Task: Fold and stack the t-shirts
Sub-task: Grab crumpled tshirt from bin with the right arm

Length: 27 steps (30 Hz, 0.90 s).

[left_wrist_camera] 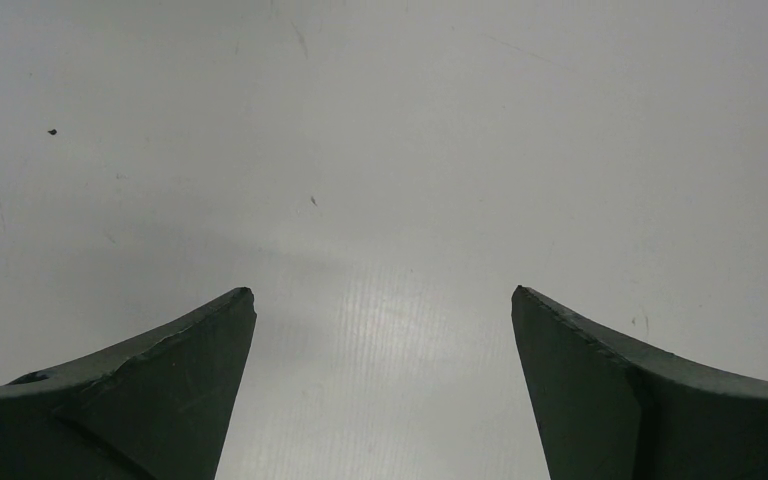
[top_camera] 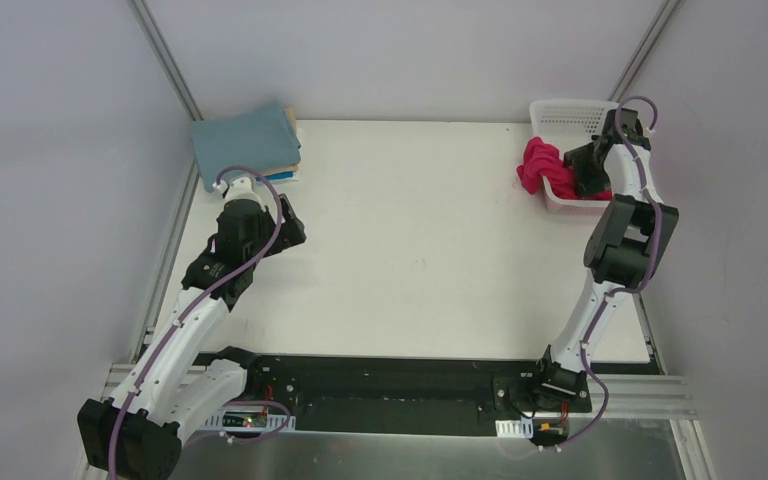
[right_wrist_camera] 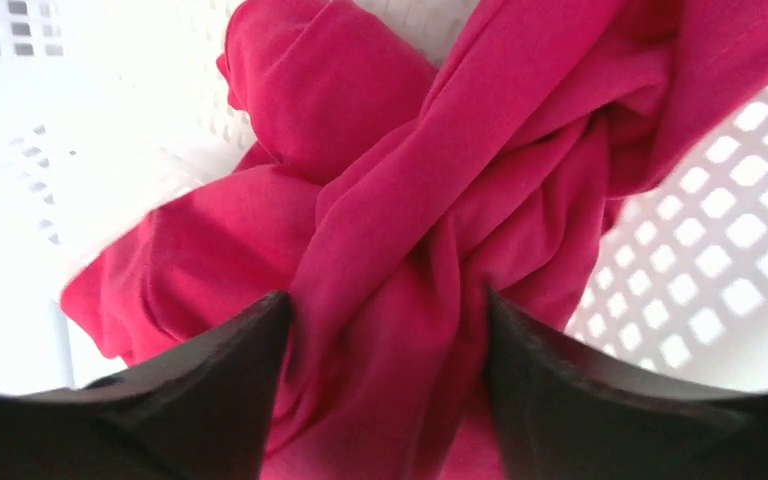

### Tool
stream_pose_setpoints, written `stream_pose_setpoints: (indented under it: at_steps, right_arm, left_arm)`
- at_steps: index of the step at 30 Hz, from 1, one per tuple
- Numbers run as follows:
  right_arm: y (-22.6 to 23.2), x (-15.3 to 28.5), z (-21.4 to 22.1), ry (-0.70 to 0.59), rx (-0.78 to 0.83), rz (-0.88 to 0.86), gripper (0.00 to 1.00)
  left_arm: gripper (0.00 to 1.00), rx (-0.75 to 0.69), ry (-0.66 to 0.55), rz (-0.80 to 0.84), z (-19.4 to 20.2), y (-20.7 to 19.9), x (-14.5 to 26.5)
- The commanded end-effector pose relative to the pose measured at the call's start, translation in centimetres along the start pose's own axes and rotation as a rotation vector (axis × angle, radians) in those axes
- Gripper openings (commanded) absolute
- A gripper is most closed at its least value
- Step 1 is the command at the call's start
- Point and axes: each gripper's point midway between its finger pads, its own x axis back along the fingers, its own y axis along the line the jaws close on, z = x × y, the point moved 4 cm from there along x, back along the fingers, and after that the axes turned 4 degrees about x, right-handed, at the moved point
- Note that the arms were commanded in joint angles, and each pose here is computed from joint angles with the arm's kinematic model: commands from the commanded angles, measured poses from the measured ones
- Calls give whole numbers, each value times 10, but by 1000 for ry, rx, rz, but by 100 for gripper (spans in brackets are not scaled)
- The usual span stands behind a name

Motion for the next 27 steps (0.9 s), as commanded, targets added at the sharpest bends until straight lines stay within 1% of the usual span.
stream_pose_setpoints:
  at_steps: [1,2,3,5,9,13,16,23,25,27]
  right_arm:
    - [25,-4,4,35,-14,-136,50]
    - [28,-2,2,32,-17,-152,33]
    - [32,3,-1,18,-18,-173,20]
    - [40,15,-9,-20,-19,-217,0]
    - [56,60,-28,-119,13,-324,0]
    - [71,124,-43,-208,75,-462,0]
    - [79,173,-43,-255,143,-570,0]
    - [86,275,-23,-358,328,-766,0]
    - [89,304,-11,-356,389,-833,0]
    - [94,330,8,-326,456,-929,0]
  left_arm:
    - [100,8,-18,-34,0,7,-1]
    - [100,7,-20,-34,0,7,0]
    - [100,7,-22,-35,-1,7,0]
    - [100,10,-29,-33,-2,7,1]
    - [100,16,-36,-25,-2,7,4]
    - [100,25,-38,-9,-1,6,6]
    - [100,33,-39,5,-1,4,9]
    - [100,56,-44,24,2,5,17]
    - [100,63,-49,28,2,6,19]
    - [100,69,-52,26,4,7,20]
